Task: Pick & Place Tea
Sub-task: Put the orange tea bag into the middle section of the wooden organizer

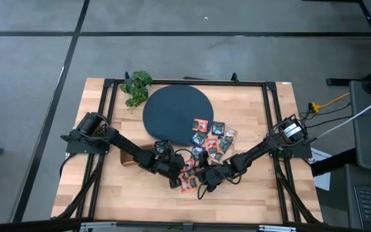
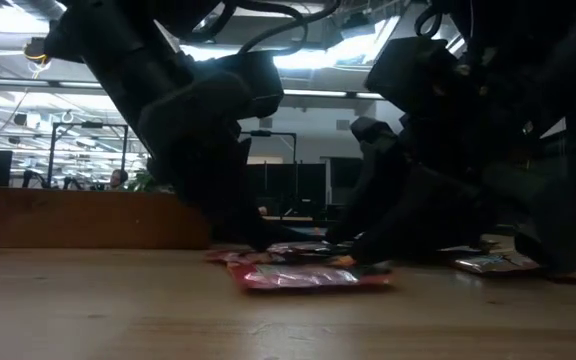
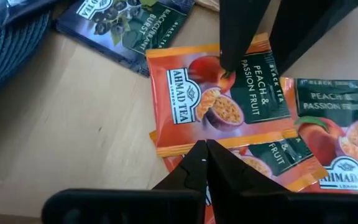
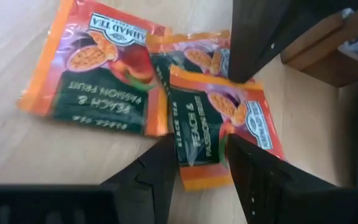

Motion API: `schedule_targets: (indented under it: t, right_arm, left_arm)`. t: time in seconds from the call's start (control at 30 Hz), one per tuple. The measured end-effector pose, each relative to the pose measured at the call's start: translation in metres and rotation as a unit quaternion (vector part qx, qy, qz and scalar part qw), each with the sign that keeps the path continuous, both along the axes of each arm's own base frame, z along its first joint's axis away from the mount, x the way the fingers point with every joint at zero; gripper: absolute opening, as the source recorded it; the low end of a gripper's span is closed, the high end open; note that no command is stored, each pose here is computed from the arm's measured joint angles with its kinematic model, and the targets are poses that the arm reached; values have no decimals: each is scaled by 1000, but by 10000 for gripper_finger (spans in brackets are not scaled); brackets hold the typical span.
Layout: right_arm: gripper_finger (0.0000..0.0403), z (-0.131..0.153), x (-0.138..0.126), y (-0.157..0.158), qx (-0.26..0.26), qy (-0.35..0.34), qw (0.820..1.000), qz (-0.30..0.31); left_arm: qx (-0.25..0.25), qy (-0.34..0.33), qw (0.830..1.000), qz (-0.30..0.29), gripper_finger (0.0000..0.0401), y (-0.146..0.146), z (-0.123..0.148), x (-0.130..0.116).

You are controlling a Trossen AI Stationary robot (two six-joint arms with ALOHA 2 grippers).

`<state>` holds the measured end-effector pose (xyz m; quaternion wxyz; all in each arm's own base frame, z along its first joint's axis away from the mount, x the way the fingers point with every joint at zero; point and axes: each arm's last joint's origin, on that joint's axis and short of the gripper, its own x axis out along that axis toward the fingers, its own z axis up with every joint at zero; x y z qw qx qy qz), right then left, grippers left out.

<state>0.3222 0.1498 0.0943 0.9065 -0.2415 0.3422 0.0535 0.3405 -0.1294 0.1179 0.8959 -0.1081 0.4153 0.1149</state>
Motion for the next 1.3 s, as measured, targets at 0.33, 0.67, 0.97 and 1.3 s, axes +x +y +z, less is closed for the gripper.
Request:
schedule_targets:
  t: [0.33, 0.67, 0.97, 1.3]
  right_arm:
    - [145, 0, 0, -1, -29, -4, 1000, 1]
    - [37, -2, -2, 0, -34, 5, 999, 2]
    - [13, -1, -5, 5, -4, 2, 1000, -19]
    - [5, 33, 2, 10, 38, -10, 999, -26]
  left_arm:
    - [-8, 2, 1000, 0, 2, 0, 3, -2]
    - [-11, 8, 1000, -4, 2, -1, 6, -5]
    - [-2, 15, 1000, -9, 6, -4, 6, -8]
    - [13, 12, 999, -41, 9, -15, 9, -13]
